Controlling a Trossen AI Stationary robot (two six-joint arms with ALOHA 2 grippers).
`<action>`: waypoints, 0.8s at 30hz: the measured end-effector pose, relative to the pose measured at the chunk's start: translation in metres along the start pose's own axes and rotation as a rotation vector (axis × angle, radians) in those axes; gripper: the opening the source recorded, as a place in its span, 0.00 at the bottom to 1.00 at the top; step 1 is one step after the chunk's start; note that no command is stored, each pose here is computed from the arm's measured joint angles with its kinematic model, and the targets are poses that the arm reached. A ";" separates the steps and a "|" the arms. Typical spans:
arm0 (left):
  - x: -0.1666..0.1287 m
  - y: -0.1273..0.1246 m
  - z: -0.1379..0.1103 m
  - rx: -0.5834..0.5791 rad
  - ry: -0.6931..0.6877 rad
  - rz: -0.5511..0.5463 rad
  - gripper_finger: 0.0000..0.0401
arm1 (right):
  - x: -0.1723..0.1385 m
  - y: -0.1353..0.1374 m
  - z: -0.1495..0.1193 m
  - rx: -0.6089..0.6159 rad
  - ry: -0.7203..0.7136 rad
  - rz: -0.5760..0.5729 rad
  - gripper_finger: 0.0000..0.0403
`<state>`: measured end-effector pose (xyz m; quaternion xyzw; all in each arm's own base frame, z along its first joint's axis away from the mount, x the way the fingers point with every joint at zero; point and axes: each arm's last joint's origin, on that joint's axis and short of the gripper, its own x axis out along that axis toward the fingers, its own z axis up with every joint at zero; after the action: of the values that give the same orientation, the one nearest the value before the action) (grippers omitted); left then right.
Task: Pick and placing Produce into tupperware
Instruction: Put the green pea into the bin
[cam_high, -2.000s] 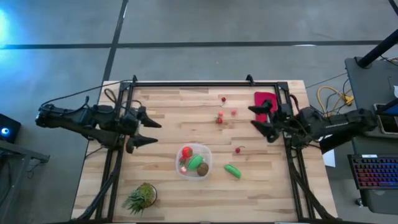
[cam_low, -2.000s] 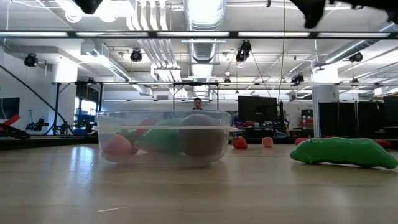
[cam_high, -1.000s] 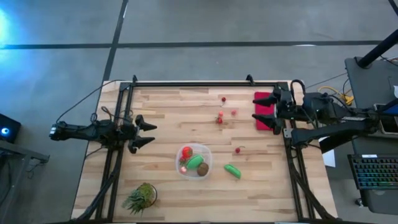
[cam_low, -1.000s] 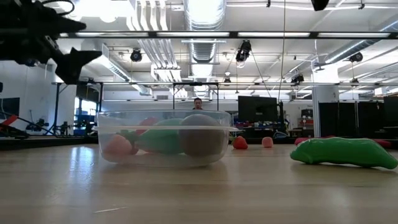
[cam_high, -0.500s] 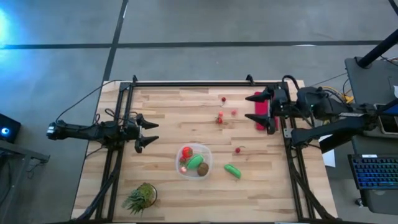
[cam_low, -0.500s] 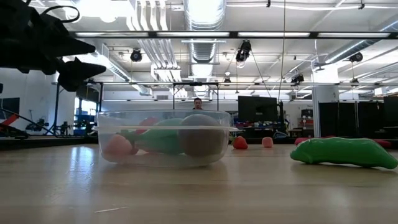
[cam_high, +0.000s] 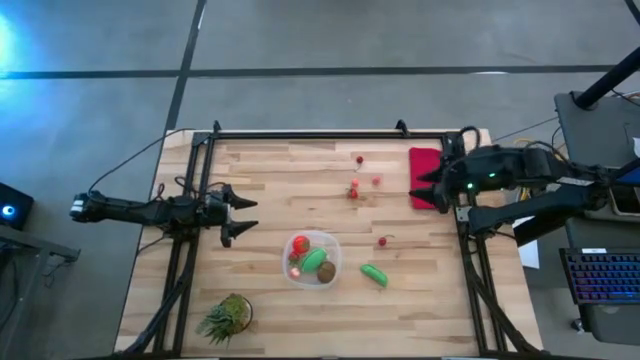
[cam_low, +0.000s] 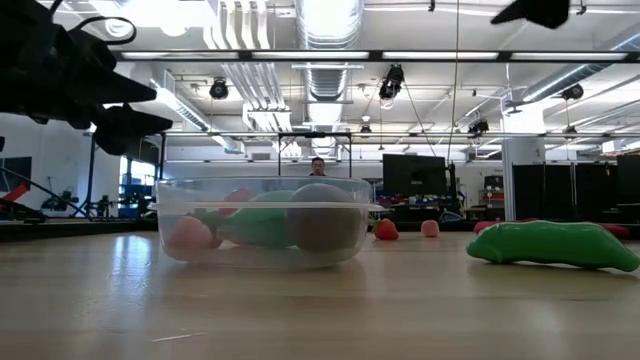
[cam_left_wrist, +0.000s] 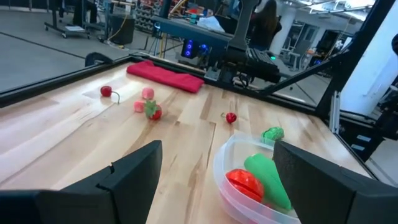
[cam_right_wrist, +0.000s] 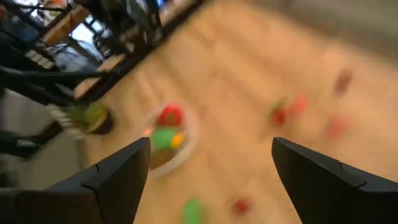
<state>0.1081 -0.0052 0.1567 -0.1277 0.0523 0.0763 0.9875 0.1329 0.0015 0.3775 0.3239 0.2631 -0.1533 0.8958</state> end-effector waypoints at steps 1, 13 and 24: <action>0.000 0.000 0.000 0.000 0.002 0.000 0.73 | 0.004 0.000 -0.002 0.072 0.033 0.019 0.81; 0.003 0.000 -0.003 0.008 0.033 0.005 0.73 | 0.049 0.024 0.008 0.202 0.002 0.218 0.81; 0.004 0.000 -0.005 0.015 0.057 0.011 0.73 | 0.046 0.038 0.025 0.146 -0.068 0.235 0.81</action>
<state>0.1118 -0.0058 0.1512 -0.1223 0.0818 0.0779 0.9861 0.1970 0.0081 0.3865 0.4114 0.1811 -0.0767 0.8900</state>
